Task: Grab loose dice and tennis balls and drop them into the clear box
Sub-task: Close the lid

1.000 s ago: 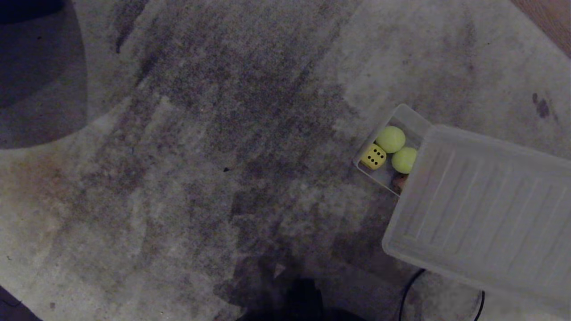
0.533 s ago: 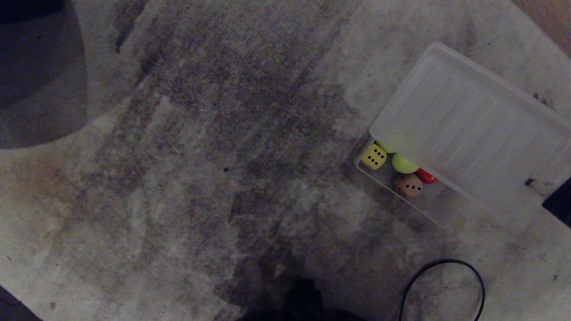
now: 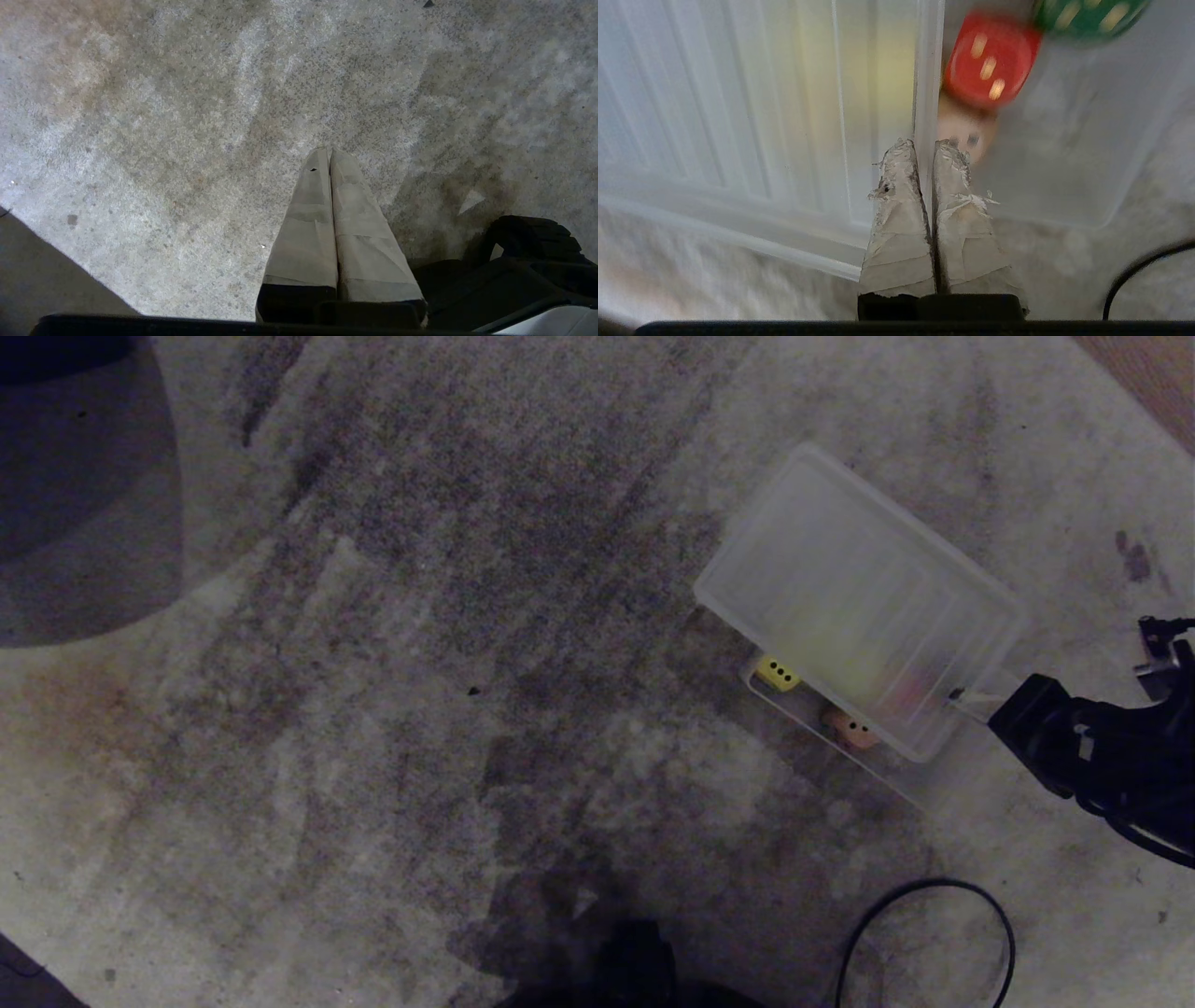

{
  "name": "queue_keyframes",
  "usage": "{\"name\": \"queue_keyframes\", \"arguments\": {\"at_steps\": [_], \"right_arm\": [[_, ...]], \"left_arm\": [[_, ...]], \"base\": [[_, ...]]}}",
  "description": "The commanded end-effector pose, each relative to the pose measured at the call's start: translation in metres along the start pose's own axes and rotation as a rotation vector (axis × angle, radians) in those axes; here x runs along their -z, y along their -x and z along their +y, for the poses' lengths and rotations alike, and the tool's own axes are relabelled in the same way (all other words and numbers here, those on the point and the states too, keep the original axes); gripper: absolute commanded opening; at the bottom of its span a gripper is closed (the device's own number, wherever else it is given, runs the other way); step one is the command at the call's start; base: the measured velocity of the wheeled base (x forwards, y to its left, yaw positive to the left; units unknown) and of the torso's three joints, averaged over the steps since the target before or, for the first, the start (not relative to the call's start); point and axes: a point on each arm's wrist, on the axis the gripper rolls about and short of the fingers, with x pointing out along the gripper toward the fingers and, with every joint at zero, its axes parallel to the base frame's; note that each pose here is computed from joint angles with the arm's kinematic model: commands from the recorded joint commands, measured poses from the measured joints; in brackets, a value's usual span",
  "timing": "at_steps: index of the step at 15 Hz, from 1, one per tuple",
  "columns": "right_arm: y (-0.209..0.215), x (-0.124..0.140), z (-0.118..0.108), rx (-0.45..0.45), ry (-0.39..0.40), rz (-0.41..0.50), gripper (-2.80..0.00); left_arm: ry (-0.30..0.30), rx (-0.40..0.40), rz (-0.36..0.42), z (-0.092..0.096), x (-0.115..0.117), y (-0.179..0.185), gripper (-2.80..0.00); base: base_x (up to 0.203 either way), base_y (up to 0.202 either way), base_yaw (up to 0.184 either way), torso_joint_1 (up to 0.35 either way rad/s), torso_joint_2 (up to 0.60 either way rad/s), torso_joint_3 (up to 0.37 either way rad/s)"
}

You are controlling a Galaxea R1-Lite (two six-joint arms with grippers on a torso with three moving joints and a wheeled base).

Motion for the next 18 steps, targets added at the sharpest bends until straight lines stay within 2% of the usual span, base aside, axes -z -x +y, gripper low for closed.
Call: {"name": "queue_keyframes", "arguments": {"at_steps": [1,6,9,14,16,18], "right_arm": [[-0.010,0.010,-0.008,0.013,0.006,0.063,-2.80],[-0.014,0.009,-0.032,0.091,0.119,0.081,-2.80],[-0.019,0.017,-0.047,0.138,0.192,0.146,-2.80],[-0.019,0.012,-0.067,0.189,0.159,0.161,-2.80],[-0.017,0.010,-0.073,0.214,0.166,0.153,-2.80],[-0.014,0.014,-0.080,0.240,0.194,0.184,-2.80]], "left_arm": [[0.000,-0.001,0.002,0.000,0.000,0.000,-2.80],[0.000,-0.001,0.002,0.000,0.000,0.000,-2.80],[0.000,-0.001,0.002,0.000,0.000,0.000,-2.80],[0.000,-0.001,0.002,0.000,0.000,0.000,-2.80],[0.000,-0.001,0.002,0.000,0.000,0.000,-2.80],[0.000,-0.001,0.002,0.000,0.000,0.000,-2.80]], "base": [[0.000,0.000,0.000,0.000,0.00,0.000],[0.000,0.000,0.000,0.000,0.00,0.000],[0.000,0.000,0.000,0.000,0.00,0.000],[0.000,0.000,0.000,0.000,0.00,0.000],[0.000,0.000,0.000,0.000,0.00,0.000],[0.000,0.000,0.000,0.000,0.00,0.000]]}}
